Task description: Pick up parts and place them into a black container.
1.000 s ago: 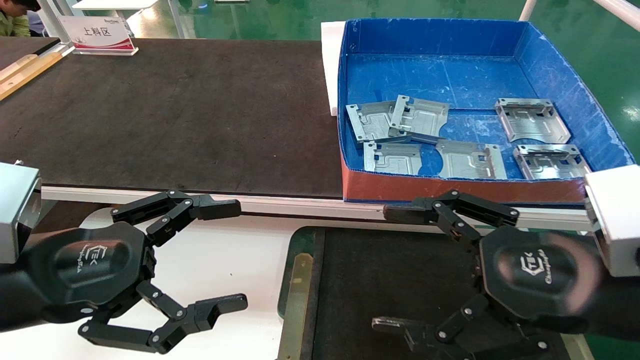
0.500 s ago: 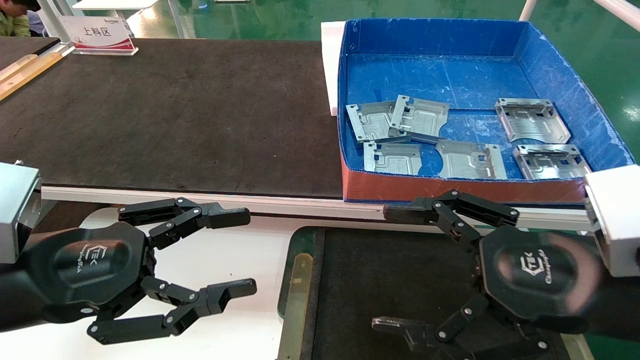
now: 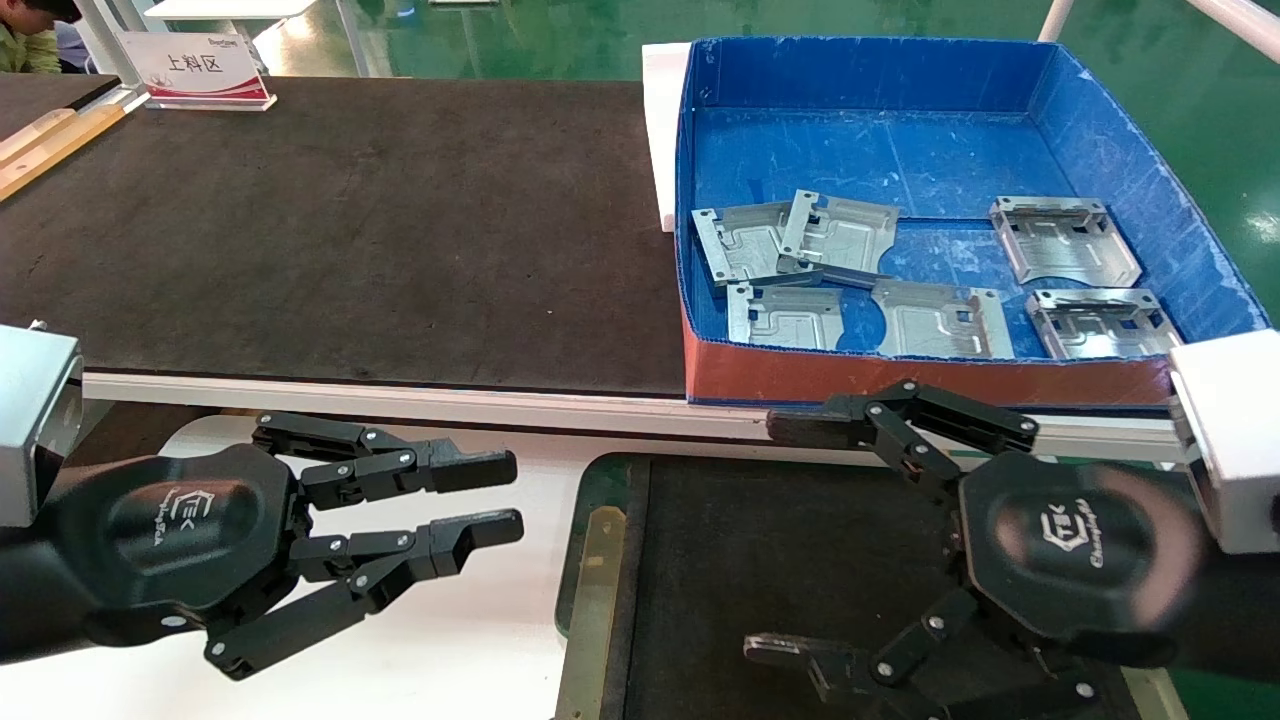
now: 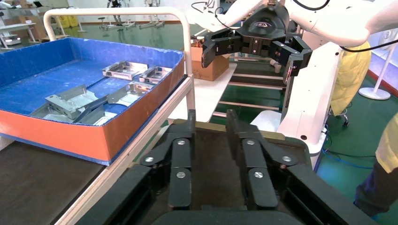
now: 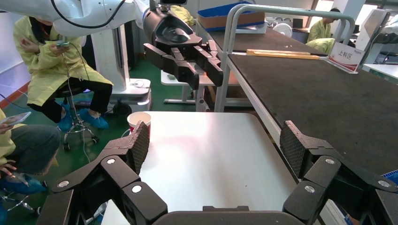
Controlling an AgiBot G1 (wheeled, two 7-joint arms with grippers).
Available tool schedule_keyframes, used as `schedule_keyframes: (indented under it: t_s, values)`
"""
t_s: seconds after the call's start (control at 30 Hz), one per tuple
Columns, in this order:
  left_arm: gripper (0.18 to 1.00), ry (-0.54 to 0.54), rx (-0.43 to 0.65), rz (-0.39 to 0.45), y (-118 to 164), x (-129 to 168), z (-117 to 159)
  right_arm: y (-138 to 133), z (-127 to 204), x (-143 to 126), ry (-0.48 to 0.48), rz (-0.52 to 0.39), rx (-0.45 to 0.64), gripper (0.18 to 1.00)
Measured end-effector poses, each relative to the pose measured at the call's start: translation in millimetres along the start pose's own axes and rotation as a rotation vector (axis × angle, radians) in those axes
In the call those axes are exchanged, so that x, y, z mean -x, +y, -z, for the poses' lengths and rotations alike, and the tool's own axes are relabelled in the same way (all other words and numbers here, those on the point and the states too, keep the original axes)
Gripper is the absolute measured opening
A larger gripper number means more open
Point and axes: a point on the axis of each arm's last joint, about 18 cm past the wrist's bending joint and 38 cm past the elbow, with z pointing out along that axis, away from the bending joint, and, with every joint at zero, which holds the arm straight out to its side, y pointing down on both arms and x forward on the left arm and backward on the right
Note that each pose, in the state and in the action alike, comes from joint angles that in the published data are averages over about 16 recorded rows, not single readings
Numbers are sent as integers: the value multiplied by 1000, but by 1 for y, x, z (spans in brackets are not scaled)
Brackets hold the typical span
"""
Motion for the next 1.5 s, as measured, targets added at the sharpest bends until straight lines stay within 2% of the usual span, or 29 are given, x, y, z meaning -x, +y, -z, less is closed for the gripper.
schedule_keyframes:
  t_s: [0.27, 0.47, 0.73, 1.13, 1.33, 1.5]
  values:
    - [290, 0, 0, 0, 0, 0, 0, 0, 0, 0, 0, 0, 0, 1000]
    - [231, 0, 0, 0, 0, 0, 0, 0, 0, 0, 0, 0, 0, 1000]
    - [198, 0, 0, 0, 0, 0, 0, 0, 0, 0, 0, 0, 0, 1000]
    - [231, 0, 0, 0, 0, 0, 0, 0, 0, 0, 0, 0, 0, 1000]
    - [293, 0, 0, 0, 0, 0, 0, 0, 0, -3, 12, 2, 3, 1000]
    - [379, 0, 0, 0, 0, 0, 0, 0, 1, -15, 60, 13, 12, 1000]
